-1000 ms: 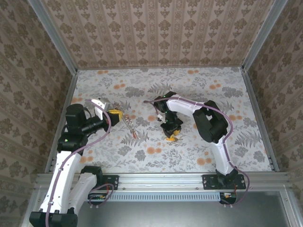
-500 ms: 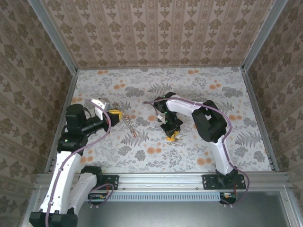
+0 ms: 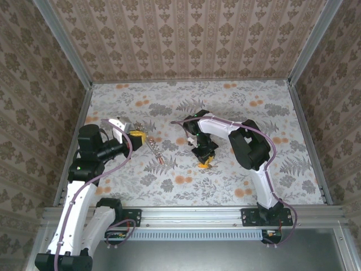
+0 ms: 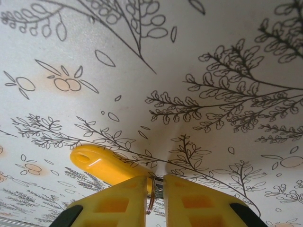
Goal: Put the keys on the keyring
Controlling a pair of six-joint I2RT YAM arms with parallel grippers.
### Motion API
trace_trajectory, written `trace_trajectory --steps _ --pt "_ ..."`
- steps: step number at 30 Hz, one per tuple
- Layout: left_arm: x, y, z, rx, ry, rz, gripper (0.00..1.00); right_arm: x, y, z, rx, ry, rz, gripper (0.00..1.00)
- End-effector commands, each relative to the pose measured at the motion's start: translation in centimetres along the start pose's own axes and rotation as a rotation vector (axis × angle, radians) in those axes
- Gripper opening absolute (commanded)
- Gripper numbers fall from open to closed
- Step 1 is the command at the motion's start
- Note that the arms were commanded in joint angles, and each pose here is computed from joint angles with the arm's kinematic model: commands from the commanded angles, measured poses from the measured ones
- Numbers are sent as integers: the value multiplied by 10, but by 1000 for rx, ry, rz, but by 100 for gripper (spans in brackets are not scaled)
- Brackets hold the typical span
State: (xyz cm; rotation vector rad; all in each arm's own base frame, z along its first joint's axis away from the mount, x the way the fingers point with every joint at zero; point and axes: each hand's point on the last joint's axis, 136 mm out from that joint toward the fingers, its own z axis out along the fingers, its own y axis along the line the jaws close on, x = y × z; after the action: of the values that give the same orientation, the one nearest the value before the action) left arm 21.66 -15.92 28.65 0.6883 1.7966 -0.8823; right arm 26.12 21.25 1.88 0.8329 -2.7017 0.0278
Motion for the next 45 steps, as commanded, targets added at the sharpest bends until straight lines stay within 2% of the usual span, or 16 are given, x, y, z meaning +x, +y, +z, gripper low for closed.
trace_trajectory --steps 1,9,16,18,24,28,31,36,38,42,45 --pt "-19 -8 -8 6 -51 73 0 11 -4 -6 22 17 -10 17" --pt "-19 -7 -8 2 -50 71 0 12 -4 -9 17 0 -4 15" --pt "-18 -6 -8 1 -48 70 0 12 -3 -18 4 -33 7 6" --pt "-18 -6 -7 2 -47 68 0 12 -2 -23 -4 -54 10 0" --pt "-20 -11 -4 59 -59 60 0 15 4 -48 -49 -191 -4 0" --pt "-21 -18 1 117 -68 58 0 15 19 -89 -116 -438 -68 0" --pt "-22 -25 6 170 -68 56 0 19 28 -129 -124 -687 -136 0" --pt "-34 -52 12 295 -83 132 0 50 62 -222 -217 -1257 -301 0" --pt "-41 -73 10 374 -98 193 0 65 70 -249 -245 -1428 -342 0" --pt "-47 -118 3 567 -94 329 0 88 83 -289 -344 -1679 -401 0" --pt "-47 -140 2 675 -74 372 0 100 98 -308 -439 -1776 -484 0"
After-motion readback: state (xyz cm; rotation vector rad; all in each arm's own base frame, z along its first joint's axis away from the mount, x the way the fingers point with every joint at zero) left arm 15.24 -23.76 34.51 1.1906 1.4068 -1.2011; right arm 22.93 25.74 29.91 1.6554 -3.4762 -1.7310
